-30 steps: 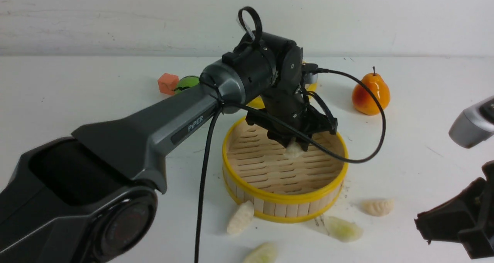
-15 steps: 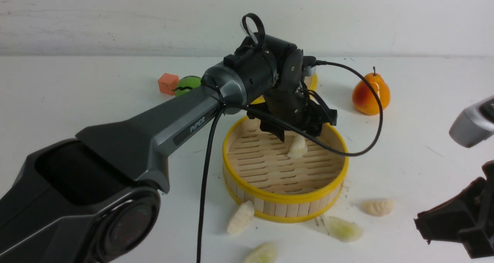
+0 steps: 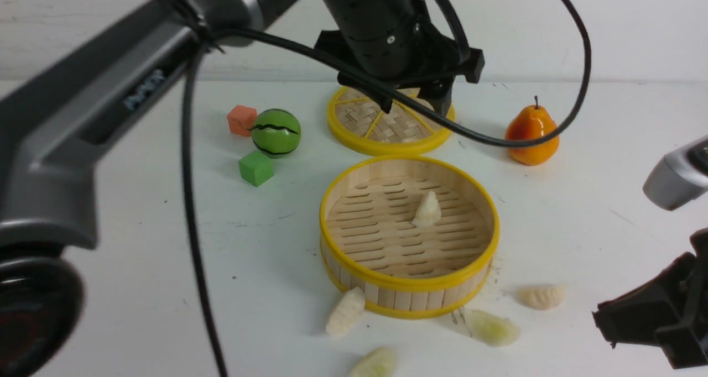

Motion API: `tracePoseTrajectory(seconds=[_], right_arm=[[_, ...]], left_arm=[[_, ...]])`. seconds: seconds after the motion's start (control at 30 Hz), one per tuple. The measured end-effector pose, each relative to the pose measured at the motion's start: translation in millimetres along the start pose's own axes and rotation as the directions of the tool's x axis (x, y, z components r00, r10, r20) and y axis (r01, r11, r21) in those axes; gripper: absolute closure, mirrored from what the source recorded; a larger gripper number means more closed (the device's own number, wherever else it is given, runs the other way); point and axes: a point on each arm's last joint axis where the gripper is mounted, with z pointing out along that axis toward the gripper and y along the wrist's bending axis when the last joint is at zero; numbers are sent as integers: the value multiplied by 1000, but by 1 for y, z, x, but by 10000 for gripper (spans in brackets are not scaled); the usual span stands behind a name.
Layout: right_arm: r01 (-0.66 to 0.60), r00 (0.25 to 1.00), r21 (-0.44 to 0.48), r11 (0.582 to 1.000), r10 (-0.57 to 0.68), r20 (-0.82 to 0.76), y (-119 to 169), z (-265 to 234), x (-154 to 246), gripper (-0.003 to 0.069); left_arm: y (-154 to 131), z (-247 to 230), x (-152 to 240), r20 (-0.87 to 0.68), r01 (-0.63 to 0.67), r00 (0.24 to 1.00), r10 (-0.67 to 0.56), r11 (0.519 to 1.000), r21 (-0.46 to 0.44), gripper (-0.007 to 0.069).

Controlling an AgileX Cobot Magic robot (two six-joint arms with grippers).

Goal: Put the dumplings into the steamer on the white table.
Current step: 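Reach for and grasp a dumpling on the table with the left gripper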

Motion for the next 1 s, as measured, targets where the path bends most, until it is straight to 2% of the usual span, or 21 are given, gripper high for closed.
tracePoseTrajectory(seconds=[0.13,0.27,0.33,0.53,0.73,1.0], right_arm=[[0,1000,-2,1000,0,-4,0,0,0,615],[0,1000,-3,1000,0,-5,0,0,0,614],[0,1000,-2,1000,0,-3,0,0,0,614],[-1,1000,12,1000,1,27,-1,0,-2,614],[-1,999,15,1000,1,32,-1,0,-3,614],[-2,1000,5,1000,2,16,0,0,-1,608]], left_arm=[[9,-31,34,-69,-31,997,28,998,-46,140],[19,-35,76,-187,-51,982,33,994,-93,140],[25,-24,111,-283,-58,959,29,994,-97,140],[33,25,160,-287,-140,950,123,989,-39,140],[37,78,176,-214,-171,963,162,985,-24,140],[39,132,189,-219,-125,968,119,992,-12,140]])
